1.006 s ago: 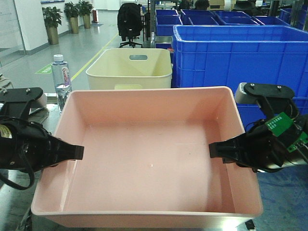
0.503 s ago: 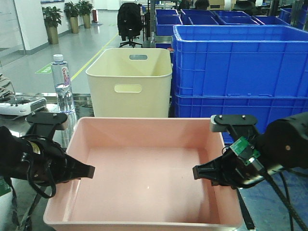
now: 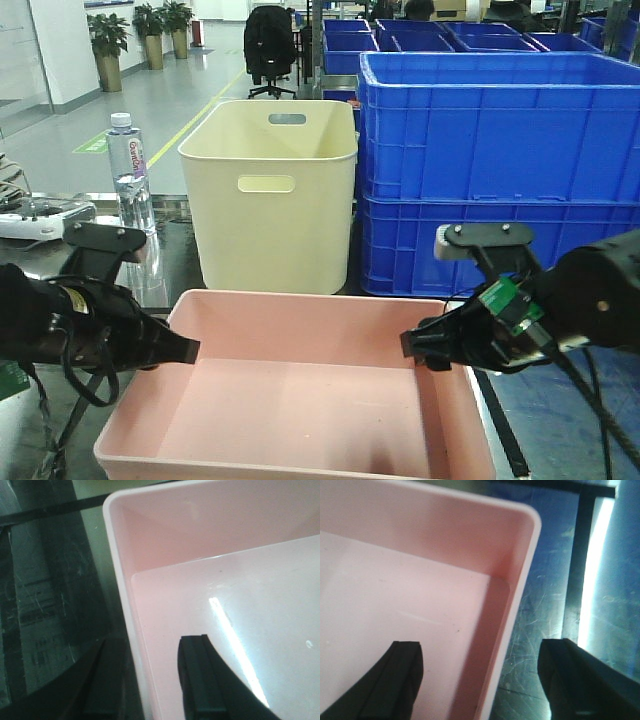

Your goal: Grab pink bin and stack on right shelf

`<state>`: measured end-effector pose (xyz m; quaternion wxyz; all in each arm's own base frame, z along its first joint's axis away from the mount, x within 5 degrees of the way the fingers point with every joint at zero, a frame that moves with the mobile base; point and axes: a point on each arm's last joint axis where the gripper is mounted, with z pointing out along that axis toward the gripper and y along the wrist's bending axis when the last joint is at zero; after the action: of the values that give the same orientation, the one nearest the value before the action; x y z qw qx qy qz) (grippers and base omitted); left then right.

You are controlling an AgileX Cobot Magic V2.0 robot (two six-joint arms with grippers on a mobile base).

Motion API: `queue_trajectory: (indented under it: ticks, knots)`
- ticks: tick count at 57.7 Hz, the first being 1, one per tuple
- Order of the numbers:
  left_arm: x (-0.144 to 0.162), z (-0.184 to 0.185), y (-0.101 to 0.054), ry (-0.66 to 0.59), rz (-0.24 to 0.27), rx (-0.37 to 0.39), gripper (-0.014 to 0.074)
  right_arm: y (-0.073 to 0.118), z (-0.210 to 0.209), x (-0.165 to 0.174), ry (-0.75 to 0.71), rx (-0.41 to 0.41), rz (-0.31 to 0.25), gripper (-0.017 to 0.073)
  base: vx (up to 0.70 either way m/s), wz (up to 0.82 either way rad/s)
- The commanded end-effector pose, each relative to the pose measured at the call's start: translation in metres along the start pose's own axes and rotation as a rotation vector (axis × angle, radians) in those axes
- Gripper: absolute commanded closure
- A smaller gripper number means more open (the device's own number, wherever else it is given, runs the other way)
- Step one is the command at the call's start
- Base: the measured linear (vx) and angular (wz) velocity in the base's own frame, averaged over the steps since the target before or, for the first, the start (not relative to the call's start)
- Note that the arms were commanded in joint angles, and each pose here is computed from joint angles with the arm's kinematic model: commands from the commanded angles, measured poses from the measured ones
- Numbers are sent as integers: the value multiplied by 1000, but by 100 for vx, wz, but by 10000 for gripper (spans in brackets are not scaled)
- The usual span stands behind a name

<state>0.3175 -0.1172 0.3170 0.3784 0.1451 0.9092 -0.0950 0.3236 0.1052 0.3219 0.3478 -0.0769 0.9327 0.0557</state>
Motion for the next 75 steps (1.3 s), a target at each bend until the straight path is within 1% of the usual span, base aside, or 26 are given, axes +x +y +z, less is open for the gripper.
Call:
queue_trajectory:
  ticks: [1,3,6,8,10,11,13,16,17,18,21,25,29,32,33,36,39,43,45,52,56,75]
  knots:
    - [-25,-45,-1,-199,31,-13,195,-3,-47,-20,-189,-6,-22,43,0,0]
    - [-26,-53,-1,-217,46,-22,206,-4,-57,-20,-213,-2,-27,74,0,0]
    - [-27,-70,-1,-248,68,-37,248,-6,-74,-19,-241,0,-27,141,0,0]
    - [-27,-84,0,-273,83,-48,281,-7,-86,-18,-262,-1,-26,211,0,0]
    - [-26,-98,0,-295,99,-61,336,-7,-97,-16,-275,0,-30,277,0,0]
    - [-26,-104,0,-305,103,-65,361,-8,-105,-15,-289,-1,-34,331,0,0]
    - [-24,-119,0,-332,113,-74,428,-9,-115,-13,-302,0,-40,408,0,0]
    - [-19,-142,-1,-387,118,-77,539,-11,-135,-7,-346,-3,-64,566,0,0]
    - [-17,-147,-1,-400,122,-77,566,-11,-143,-4,-365,-6,-70,575,0,0]
    - [-13,-154,-1,-421,125,-77,606,-12,-147,-2,-384,-9,-74,575,0,0]
    - [-1,-170,-1,-458,140,-79,604,-14,-163,11,-446,-15,-93,573,0,0]
    - [26,-183,-1,-482,138,-75,604,-17,-178,33,-529,-26,-106,573,0,0]
    - [57,-194,-1,-519,128,-62,603,-21,-188,66,-612,-39,-111,573,0,0]
    - [82,-205,-2,-574,120,-50,603,-25,-194,91,-676,-48,-112,573,0,0]
    - [94,-207,-2,-585,117,-44,603,-26,-189,101,-671,-50,-112,573,0,0]
    - [123,-209,-1,-625,116,-39,603,-29,-189,127,-720,-55,-115,573,0,0]
    - [153,-206,1,-668,114,-38,603,-31,-177,155,-745,-63,-119,572,0,0]
    - [179,-195,3,-732,114,-40,603,-33,-163,181,-794,-72,-128,571,0,0]
    - [189,-191,3,-775,114,-42,603,-33,-158,188,-835,-82,-132,571,0,0]
    - [204,-171,5,-869,113,-46,602,-31,-141,195,-915,-100,-157,571,0,0]
    - [207,-167,6,-907,112,-48,601,-29,-140,191,-972,-116,-155,571,0,0]
    - [207,-167,6,-907,112,-48,601,-29,-139,192,-969,-116,-154,571,0,0]
